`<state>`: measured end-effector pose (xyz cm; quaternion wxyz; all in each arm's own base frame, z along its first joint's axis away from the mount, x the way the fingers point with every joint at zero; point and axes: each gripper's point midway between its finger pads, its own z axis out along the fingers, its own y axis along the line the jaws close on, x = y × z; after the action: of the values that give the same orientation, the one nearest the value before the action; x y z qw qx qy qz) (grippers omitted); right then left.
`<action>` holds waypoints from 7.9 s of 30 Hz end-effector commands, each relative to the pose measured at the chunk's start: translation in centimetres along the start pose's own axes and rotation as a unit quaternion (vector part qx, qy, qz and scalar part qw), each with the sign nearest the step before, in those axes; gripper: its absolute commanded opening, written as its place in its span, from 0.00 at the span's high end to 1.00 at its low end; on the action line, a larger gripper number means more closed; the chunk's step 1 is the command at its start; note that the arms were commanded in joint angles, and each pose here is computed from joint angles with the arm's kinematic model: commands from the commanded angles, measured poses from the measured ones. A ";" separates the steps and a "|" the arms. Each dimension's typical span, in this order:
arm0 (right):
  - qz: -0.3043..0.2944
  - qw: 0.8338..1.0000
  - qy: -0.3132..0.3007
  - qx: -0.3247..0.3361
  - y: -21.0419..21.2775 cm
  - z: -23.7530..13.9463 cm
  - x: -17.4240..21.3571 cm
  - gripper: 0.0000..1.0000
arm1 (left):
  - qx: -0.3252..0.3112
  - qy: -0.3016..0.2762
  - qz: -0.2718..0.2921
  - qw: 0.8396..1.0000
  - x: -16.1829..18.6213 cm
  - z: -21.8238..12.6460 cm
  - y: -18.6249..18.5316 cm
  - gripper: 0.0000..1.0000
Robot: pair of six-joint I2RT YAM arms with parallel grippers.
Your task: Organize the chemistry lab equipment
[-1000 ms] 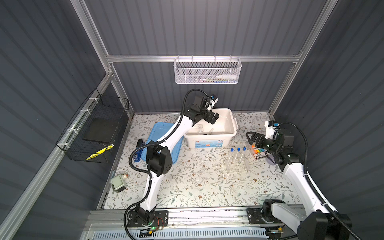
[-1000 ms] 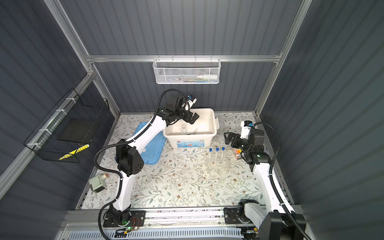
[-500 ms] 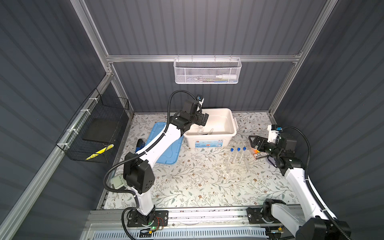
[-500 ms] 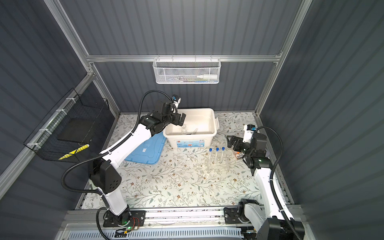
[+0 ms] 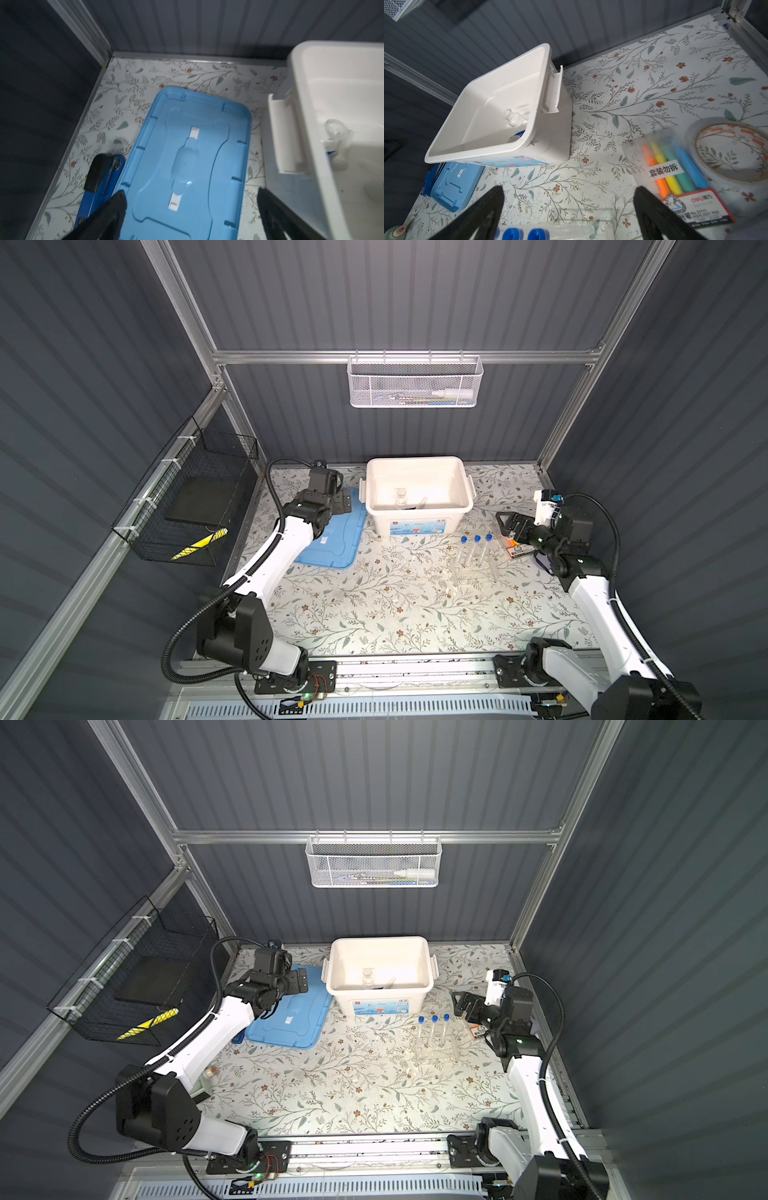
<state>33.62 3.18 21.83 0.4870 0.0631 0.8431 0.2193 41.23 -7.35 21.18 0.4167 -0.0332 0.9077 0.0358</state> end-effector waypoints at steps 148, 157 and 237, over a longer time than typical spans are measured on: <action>-0.184 0.943 0.207 -0.183 28.4 7.3 18.1 0.06 | -0.018 0.210 -0.161 0.964 13.9 9.2 11.1 0.56; -0.192 0.940 0.218 -0.180 28.2 7.6 18.9 0.06 | -0.016 0.216 -0.148 0.965 13.3 11.3 11.1 0.63; -0.195 0.943 0.224 -0.152 25.6 8.9 18.3 0.01 | -0.013 0.244 -0.157 0.957 18.0 6.4 10.4 1.00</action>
<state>28.73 34.55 14.03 0.3222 -0.2213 0.8844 0.2550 33.93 3.52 2.95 0.1785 -0.1896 0.9654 -0.0166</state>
